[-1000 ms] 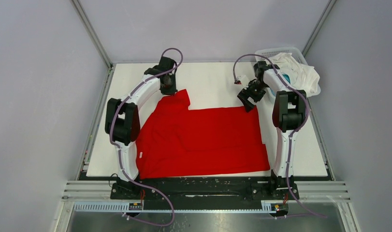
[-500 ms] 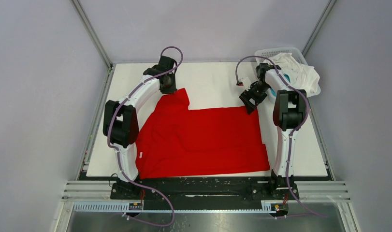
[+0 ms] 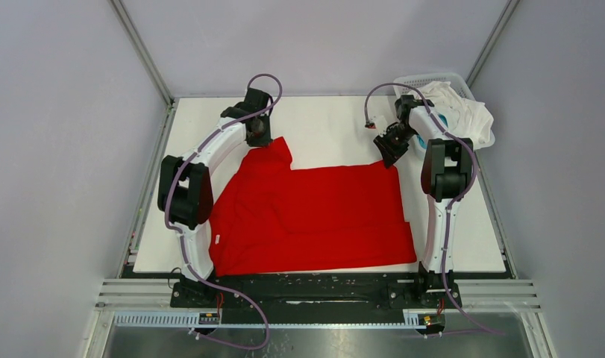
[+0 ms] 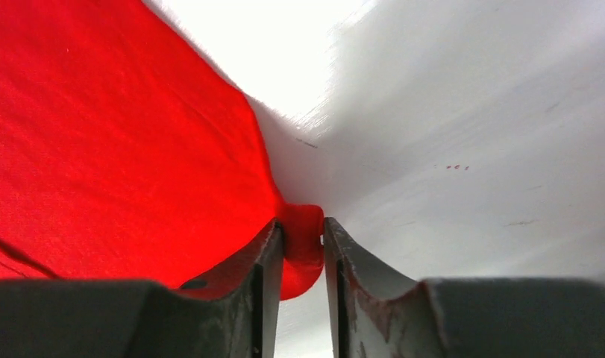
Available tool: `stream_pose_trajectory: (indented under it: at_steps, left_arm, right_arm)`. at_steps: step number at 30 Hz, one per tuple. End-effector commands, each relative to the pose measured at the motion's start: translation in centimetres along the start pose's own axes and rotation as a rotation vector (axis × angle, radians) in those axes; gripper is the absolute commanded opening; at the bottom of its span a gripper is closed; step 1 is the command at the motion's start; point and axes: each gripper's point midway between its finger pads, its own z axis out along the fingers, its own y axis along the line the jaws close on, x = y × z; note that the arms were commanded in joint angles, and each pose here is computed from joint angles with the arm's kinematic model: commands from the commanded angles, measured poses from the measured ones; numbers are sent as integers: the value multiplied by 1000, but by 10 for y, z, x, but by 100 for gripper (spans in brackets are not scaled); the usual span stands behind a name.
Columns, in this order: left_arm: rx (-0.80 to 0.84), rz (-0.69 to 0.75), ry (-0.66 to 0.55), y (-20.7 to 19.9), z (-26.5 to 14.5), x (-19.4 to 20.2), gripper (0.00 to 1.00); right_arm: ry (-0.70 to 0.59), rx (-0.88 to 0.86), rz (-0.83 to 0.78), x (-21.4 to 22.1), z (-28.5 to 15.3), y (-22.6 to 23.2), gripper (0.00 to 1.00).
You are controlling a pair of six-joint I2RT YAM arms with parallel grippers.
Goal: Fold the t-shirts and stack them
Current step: Grab the side of the flattened tshirt furthest away from the robot with both arms
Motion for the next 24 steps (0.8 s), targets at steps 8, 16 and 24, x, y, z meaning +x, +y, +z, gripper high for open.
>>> stream_pose_trajectory:
  at_steps: [8, 16, 24]
  left_arm:
    - [23, -31, -117, -7, -25, -27, 0]
    - [68, -61, -120, -10, -35, -15, 0]
    - [143, -64, -145, -20, -56, 1, 0]
  right_arm:
    - [20, -27, -165, -4, -14, 20, 9]
    - [11, 50, -337, -3, -27, 38, 0]
    - [-80, 164, -278, 4, -39, 63, 0]
